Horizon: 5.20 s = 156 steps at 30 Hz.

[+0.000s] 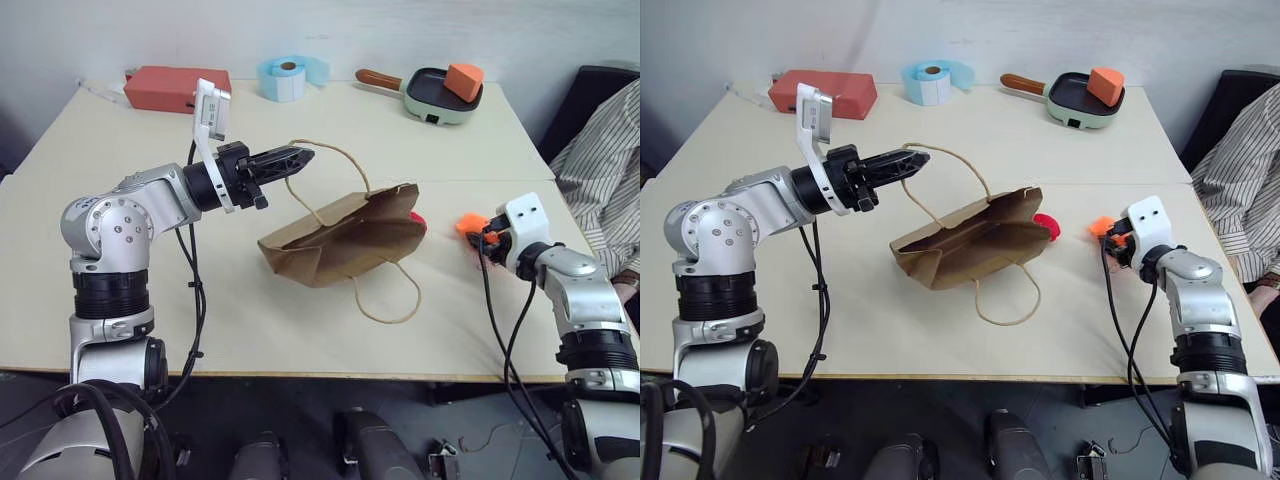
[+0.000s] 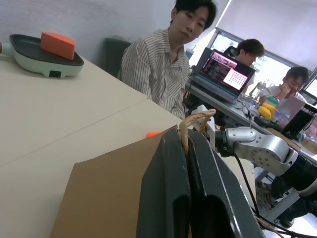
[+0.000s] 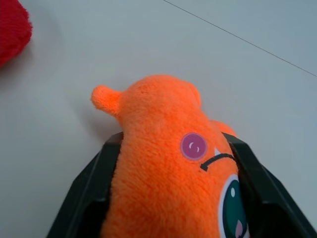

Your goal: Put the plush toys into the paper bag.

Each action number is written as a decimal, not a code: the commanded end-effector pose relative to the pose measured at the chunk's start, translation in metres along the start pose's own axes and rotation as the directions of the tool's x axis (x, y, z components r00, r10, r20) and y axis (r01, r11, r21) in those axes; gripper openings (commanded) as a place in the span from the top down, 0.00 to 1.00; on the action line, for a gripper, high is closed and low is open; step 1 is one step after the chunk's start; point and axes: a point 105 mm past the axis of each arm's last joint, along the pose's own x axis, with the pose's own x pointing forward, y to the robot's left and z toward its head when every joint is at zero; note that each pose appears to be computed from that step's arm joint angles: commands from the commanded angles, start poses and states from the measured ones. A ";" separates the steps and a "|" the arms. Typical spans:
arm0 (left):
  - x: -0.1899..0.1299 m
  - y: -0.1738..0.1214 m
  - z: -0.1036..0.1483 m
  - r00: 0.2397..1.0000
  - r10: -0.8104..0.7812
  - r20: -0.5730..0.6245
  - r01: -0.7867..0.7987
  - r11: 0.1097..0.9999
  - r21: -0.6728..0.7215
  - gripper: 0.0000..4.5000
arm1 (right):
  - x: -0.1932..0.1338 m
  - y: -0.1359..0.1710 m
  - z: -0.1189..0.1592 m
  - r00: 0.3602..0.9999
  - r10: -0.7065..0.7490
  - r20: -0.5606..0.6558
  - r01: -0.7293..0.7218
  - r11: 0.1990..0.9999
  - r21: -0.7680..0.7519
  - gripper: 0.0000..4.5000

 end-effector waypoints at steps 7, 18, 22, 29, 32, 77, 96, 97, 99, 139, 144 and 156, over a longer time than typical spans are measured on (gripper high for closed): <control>-0.001 -0.004 0.019 0.999 -0.003 0.049 0.001 0.999 0.054 1.00 | -0.076 0.026 0.087 0.928 0.231 0.293 -0.263 0.962 0.076 0.92; 0.009 -0.007 0.020 0.998 -0.032 0.051 0.029 0.998 0.058 1.00 | -0.088 0.132 0.156 0.692 0.573 0.438 -0.657 0.752 0.055 0.92; 0.006 -0.006 0.025 0.998 -0.027 0.060 0.023 0.998 0.063 1.00 | -0.073 0.149 0.142 0.693 0.598 0.403 -0.675 0.734 0.071 0.92; 0.005 -0.006 0.026 0.998 -0.019 0.064 0.014 0.997 0.072 1.00 | -0.061 0.171 0.128 0.662 0.682 0.310 -0.707 0.706 -0.046 0.92; 0.003 -0.004 0.027 0.997 -0.006 0.072 0.001 0.997 0.074 1.00 | -0.061 0.171 0.130 0.646 0.695 0.315 -0.711 0.698 -0.083 0.92; -0.003 -0.005 0.037 0.987 0.016 0.160 -0.023 0.999 0.042 1.00 | -0.049 0.103 0.127 0.830 0.421 0.366 -0.497 0.856 0.144 0.01; -0.001 -0.008 0.040 0.988 0.011 0.152 -0.021 0.998 0.061 1.00 | 0.060 0.090 0.060 0.946 0.239 0.220 -0.282 0.941 0.189 0.53; -0.001 -0.008 0.040 0.988 0.012 0.152 -0.021 0.998 0.060 1.00 | 0.055 0.087 0.062 0.942 0.236 0.236 -0.282 0.941 0.185 0.60; -0.001 -0.008 0.039 0.988 0.013 0.152 -0.022 0.998 0.060 1.00 | 0.043 0.079 0.070 0.933 0.229 0.276 -0.286 0.940 0.187 0.75; -0.005 -0.005 0.036 0.983 0.016 0.182 -0.025 0.998 0.051 1.00 | 0.031 0.210 0.175 0.762 0.493 0.419 -0.592 0.793 0.143 0.06; -0.006 -0.003 0.037 0.982 0.026 0.188 -0.035 0.998 0.045 1.00 | -0.041 0.197 0.136 0.665 0.658 0.353 -0.712 0.701 0.035 0.00; 0.005 0.000 0.036 0.987 -0.001 0.161 -0.004 1.000 0.030 1.00 | -0.092 0.183 0.066 0.695 0.691 0.197 -0.659 0.723 -0.209 0.00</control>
